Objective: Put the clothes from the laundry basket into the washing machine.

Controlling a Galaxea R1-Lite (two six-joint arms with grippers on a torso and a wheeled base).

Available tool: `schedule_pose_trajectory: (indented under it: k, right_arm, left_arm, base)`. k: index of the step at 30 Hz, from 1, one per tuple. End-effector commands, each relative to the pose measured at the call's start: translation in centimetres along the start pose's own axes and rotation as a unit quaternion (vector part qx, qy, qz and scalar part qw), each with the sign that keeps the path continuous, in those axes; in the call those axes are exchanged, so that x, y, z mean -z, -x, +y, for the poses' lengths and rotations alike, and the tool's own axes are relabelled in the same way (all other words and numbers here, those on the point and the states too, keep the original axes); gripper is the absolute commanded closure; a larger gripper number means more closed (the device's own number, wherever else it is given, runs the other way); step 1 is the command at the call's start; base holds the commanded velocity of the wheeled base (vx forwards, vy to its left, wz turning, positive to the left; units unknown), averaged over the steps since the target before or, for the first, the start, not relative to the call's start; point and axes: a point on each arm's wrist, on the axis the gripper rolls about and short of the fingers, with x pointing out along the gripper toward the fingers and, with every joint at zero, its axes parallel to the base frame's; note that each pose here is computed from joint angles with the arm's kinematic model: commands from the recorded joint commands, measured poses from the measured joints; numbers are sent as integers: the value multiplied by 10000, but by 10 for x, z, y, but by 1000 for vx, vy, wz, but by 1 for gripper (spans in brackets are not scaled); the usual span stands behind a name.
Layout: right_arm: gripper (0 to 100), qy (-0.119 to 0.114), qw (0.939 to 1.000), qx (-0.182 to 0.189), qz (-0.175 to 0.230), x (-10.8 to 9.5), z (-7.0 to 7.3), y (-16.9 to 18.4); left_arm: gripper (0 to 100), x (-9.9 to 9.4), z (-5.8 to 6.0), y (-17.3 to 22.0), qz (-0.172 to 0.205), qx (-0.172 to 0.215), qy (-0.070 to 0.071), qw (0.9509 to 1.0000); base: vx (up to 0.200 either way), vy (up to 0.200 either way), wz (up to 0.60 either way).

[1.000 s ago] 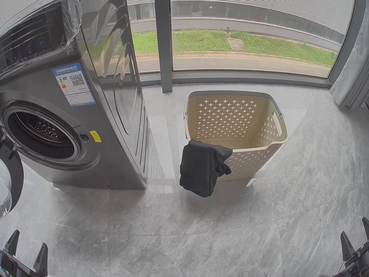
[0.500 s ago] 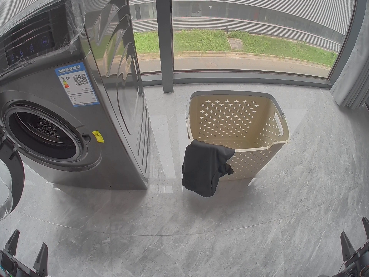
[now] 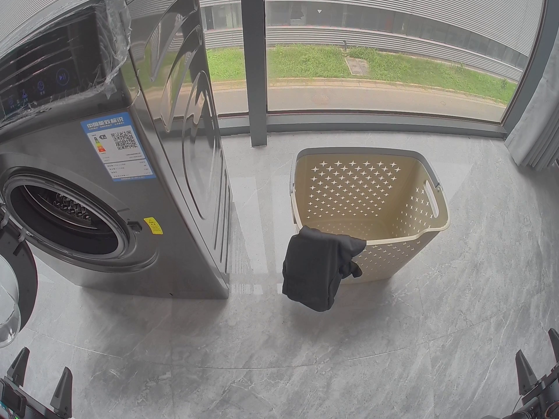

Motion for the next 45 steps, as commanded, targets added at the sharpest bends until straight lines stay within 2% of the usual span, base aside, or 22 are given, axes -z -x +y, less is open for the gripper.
schedule_pose_trajectory:
  k: [1,9,12,13,14,16,17,18,19,20,21,23,26,29,30,34,36,40,43,45]
  right_arm:
    - [0,9,10000,-3,-2,5,0,0]
    - [0,-44,10000,-18,-25,4,0,0]
    - [0,-153,9978,-102,-644,-23,0,7]
    - [0,-412,9954,-195,-838,-49,-1,8]
    - [0,-542,9956,-283,-709,-63,-1,3]
    - [0,-516,9976,-405,-228,-66,-1,-11]
    - [0,-507,9977,-431,-135,-66,-1,-13]
    - [0,-413,9966,-546,449,-59,1,-29]
    - [0,-324,9945,-630,776,-55,2,-38]
    - [0,-38,9888,-776,1277,-52,4,-54]
    - [0,115,9856,-818,1478,-51,5,-64]
    - [0,247,9813,-915,1677,-53,8,-85]
    - [0,265,9742,-1303,1822,-56,18,-113]
    - [0,116,9670,-1629,1955,-54,32,-129]
    - [0,-27,9634,-1650,2112,-51,39,-140]
    - [0,-186,9608,-1588,2265,-45,57,-158]
    - [0,-391,9581,-1737,2243,-45,77,-165]
    - [0,-643,9555,-1637,2369,-43,102,-182]
    - [0,-673,9541,-1512,2498,-38,115,-197]
    - [0,-684,9546,-1499,2481,-38,119,-202]
  left_arm:
    - [0,5,0,0,9,0,3,10000]
    - [0,5,0,0,9,0,11,10000]
    - [0,5,0,0,9,0,11,10000]
    - [0,5,0,0,9,0,11,10000]
    - [0,5,0,0,9,0,3,10000]
    - [0,5,0,0,9,0,-4,10000]
    - [0,5,0,0,9,0,3,10000]
    - [0,5,0,0,9,0,11,10000]
    - [0,5,0,0,9,0,11,10000]
    - [0,5,0,0,9,0,3,10000]
    - [0,5,0,0,9,0,3,10000]
    - [0,5,0,0,9,7,3,10000]
    - [0,5,0,0,9,7,3,10000]
    - [0,5,0,0,9,7,3,10000]
    - [0,5,0,0,9,7,3,10000]
    - [0,5,0,0,9,7,3,10000]
    - [0,5,0,0,9,7,11,10000]
    - [0,5,0,0,9,0,11,10000]
    - [0,5,0,0,9,7,11,10000]
    - [0,5,0,0,9,7,11,10000]
  base:
    - [0,0,0]
    - [0,0,0]
    - [0,0,0]
    - [0,0,0]
    - [0,0,0]
    - [0,0,0]
    - [0,0,0]
    - [0,0,0]
    - [0,0,0]
    - [0,0,0]
    - [0,0,0]
    - [0,0,0]
    - [0,0,0]
    - [0,0,0]
    - [0,0,0]
    - [0,0,0]
    - [0,0,0]
    - [0,0,0]
    - [0,0,0]
    - [0,0,0]
